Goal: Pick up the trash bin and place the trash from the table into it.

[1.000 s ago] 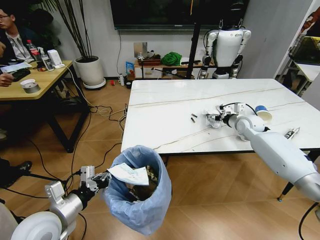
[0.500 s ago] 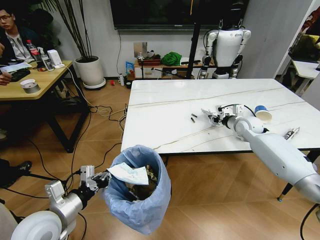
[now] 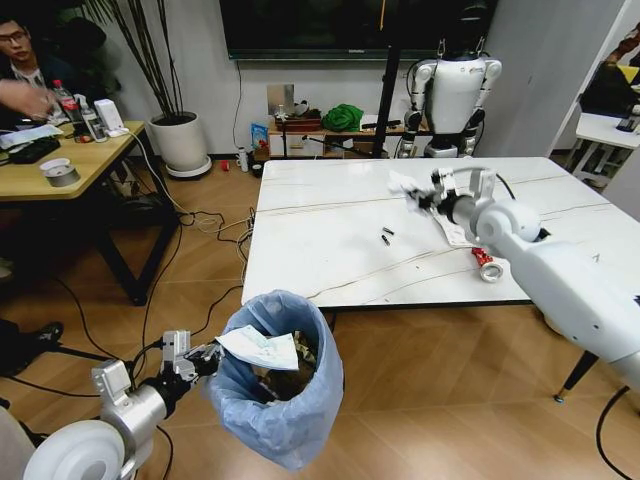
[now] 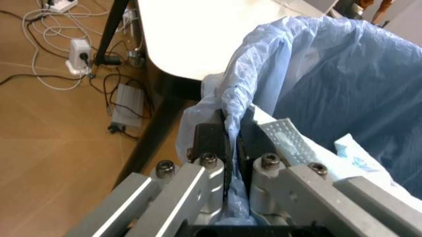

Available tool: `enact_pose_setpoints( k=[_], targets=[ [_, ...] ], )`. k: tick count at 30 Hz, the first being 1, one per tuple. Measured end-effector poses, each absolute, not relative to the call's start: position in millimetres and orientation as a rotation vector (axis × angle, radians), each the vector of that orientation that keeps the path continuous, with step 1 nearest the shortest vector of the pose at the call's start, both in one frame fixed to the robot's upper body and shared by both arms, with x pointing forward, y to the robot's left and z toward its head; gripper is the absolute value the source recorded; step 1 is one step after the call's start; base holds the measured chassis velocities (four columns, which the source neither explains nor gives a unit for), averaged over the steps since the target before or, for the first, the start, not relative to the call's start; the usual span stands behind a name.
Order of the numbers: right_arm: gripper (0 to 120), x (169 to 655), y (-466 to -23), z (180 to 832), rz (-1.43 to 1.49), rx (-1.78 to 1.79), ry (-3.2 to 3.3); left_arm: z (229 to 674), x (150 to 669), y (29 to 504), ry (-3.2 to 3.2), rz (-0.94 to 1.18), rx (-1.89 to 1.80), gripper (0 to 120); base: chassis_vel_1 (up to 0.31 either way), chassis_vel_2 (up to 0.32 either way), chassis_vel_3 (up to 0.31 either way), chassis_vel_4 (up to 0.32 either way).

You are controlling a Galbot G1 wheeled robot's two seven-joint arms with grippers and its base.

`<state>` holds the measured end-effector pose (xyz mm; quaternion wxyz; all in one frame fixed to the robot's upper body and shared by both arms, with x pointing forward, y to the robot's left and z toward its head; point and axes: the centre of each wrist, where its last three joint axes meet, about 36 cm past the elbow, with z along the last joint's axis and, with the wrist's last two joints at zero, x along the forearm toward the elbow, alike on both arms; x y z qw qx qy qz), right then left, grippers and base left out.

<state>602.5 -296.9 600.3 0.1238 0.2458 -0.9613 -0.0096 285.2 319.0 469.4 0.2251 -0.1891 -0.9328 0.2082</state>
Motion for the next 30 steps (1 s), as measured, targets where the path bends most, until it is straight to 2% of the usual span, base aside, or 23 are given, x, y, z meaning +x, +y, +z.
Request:
enact_pose_setpoints(
  k=[10, 18, 26, 30],
  targets=[
    [0, 526.0, -215.1, 634.5, -0.021, 1.288, -2.698, 469.8, 282.9, 311.7, -2.566, 0.599, -0.543, 0, 0.0, 0.0, 0.0, 0.0],
    [0, 478.6, -163.9, 622.6, -0.045, 1.583, -2.518, 471.8, 279.9, 308.3, -2.567, 0.608, -0.551, 0, 0.0, 0.0, 0.0, 0.0],
    [0, 431.2, -142.6, 575.1, 0.038, 1.717, -2.302, 473.2, 280.8, 308.4, -2.573, 0.607, -0.553, 0, 0.0, 0.0, 0.0, 0.0],
    [0, 425.6, -142.5, 571.0, 0.077, 1.71, -2.28, 473.1, 282.6, 310.0, -2.577, 0.604, -0.549, 0, 0.0, 0.0, 0.0, 0.0]
  ],
)
